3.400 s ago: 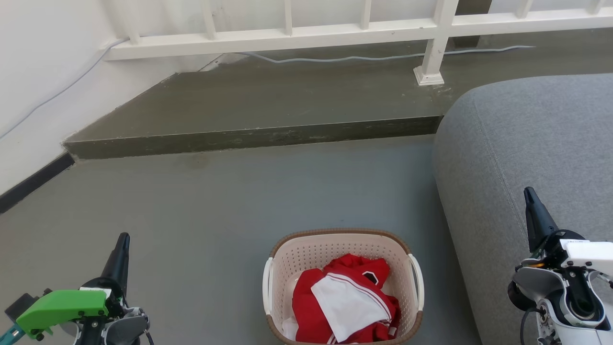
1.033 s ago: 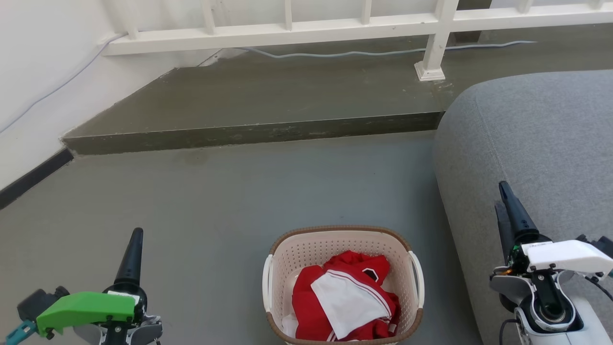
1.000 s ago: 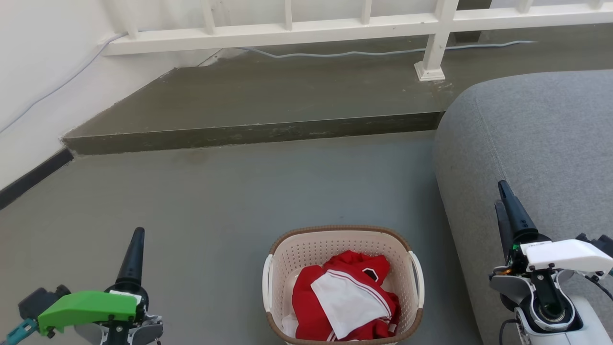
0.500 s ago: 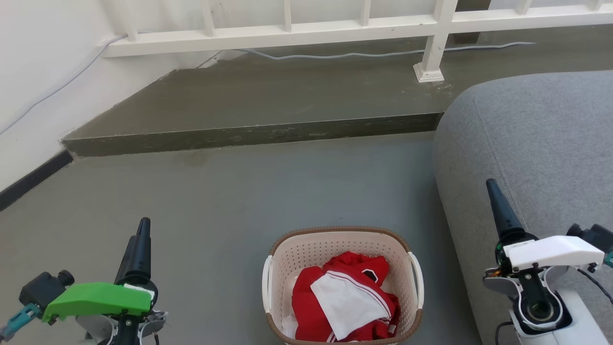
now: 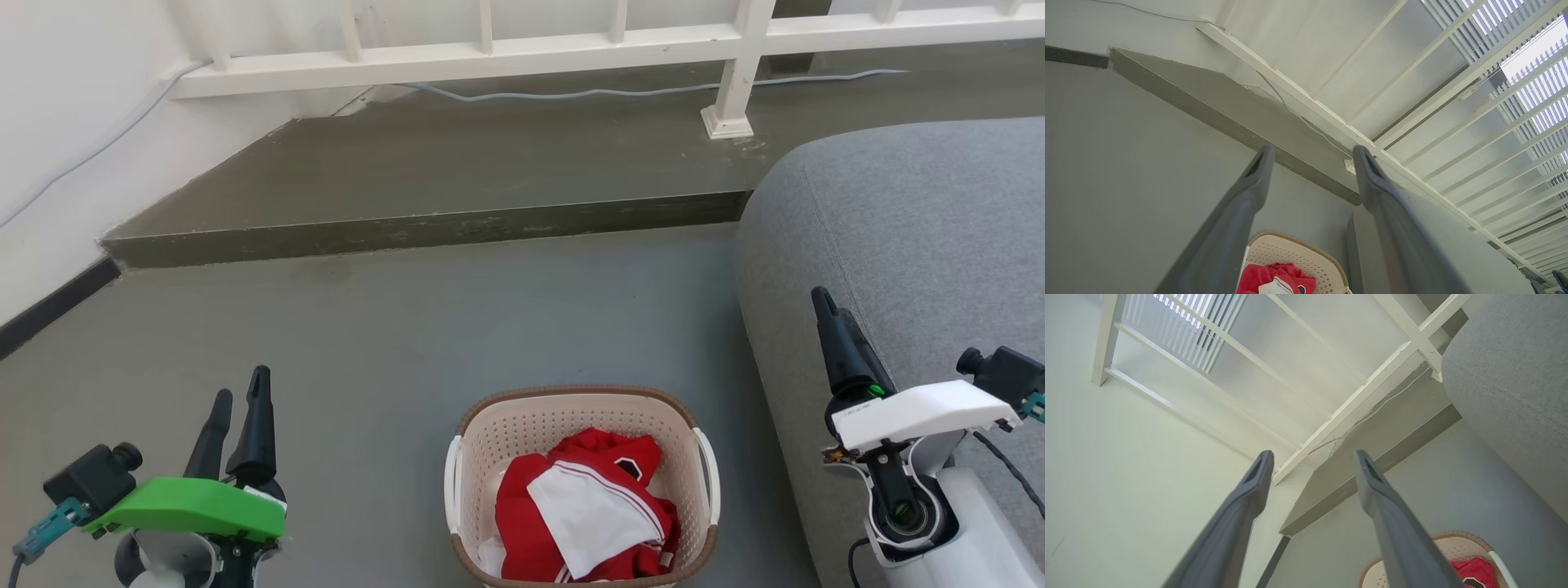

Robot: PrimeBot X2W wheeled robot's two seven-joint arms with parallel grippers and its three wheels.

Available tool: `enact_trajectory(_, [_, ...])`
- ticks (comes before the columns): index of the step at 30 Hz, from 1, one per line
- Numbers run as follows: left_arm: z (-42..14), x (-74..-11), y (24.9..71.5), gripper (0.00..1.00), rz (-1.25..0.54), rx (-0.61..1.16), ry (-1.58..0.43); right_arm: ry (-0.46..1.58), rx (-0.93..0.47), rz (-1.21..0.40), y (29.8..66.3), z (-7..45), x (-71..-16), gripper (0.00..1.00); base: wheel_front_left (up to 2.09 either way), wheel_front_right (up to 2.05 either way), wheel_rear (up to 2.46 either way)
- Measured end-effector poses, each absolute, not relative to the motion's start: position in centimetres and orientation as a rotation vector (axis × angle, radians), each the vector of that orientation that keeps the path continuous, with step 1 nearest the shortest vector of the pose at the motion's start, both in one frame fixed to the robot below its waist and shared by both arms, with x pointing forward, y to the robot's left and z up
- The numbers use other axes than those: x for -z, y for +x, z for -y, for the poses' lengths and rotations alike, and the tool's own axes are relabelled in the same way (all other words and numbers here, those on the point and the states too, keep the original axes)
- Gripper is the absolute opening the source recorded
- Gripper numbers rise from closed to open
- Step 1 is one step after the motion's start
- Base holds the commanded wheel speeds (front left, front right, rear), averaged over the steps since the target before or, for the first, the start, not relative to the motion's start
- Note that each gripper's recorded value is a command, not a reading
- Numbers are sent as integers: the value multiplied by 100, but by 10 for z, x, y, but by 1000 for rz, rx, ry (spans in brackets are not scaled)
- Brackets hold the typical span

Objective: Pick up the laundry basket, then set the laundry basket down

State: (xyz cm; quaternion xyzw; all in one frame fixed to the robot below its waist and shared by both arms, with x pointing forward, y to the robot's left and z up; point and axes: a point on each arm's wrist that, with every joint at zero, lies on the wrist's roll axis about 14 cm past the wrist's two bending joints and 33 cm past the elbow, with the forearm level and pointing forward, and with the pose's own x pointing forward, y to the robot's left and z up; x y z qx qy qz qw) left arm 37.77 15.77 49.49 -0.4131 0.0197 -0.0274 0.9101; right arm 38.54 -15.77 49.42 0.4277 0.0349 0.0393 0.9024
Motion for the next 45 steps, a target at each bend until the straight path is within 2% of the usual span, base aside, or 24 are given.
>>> enact_trajectory(13, [-145,-508,383,100,8,129,-577,615,-87,-45,388,157,-499,100,0,0,0])
enact_trajectory(41, [-124,-530,385,100,132,205,-237,211,-177,72,390,131,-516,100,0,0,0])
enact_trajectory(45, [-123,-533,388,100,143,206,-238,207,-174,75,390,132,-517,100,0,0,0])
